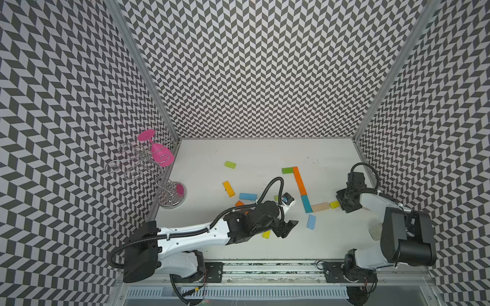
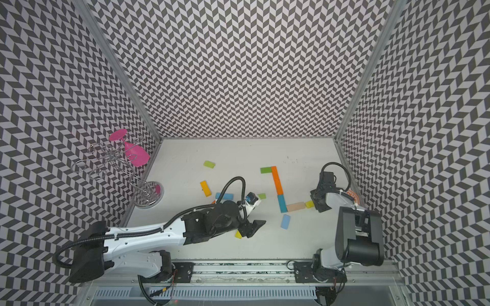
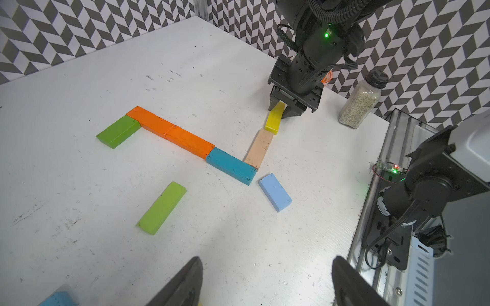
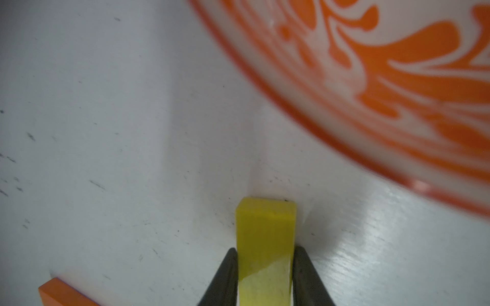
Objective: Assemble a giraffe with building blocks
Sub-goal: Assemble the building block at the center of the board.
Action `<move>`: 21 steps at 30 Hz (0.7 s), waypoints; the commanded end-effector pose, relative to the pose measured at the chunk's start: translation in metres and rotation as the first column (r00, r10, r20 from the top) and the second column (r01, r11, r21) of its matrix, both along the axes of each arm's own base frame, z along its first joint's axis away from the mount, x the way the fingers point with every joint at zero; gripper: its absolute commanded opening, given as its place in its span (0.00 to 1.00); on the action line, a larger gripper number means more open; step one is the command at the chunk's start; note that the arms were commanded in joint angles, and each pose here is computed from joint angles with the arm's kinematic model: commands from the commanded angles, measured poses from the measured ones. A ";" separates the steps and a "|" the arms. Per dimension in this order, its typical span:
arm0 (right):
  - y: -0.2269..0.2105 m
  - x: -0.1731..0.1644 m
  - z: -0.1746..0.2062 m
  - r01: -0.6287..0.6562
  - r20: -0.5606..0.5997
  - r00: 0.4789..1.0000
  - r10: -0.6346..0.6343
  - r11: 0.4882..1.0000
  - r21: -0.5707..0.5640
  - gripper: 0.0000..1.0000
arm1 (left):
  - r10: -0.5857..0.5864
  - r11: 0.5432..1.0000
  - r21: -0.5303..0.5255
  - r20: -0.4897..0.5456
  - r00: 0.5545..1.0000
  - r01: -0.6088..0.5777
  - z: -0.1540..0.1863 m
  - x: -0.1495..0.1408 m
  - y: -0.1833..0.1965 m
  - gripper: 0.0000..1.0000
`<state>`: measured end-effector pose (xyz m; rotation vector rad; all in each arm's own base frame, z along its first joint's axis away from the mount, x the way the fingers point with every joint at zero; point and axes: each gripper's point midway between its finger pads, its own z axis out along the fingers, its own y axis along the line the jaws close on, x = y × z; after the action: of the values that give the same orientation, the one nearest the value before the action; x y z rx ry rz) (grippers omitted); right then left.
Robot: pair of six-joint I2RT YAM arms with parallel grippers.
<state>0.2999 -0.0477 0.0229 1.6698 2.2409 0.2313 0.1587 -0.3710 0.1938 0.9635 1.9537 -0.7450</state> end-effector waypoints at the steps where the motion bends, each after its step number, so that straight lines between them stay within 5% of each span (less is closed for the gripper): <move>1: 0.005 -0.013 -0.007 0.021 -0.037 0.999 -0.020 0.999 0.032 0.31 | 0.017 0.999 -0.028 0.013 1.000 -0.016 0.012 0.005 -0.003 0.77; 21: 0.018 -0.011 -0.009 0.009 -0.030 1.000 -0.007 0.999 0.051 0.31 | 0.019 0.999 -0.031 0.013 1.000 -0.018 0.012 0.005 -0.002 0.77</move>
<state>0.3008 -0.0380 0.0229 1.6814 2.2349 0.2654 0.1587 -0.3710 0.1938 0.9633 1.9537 -0.7447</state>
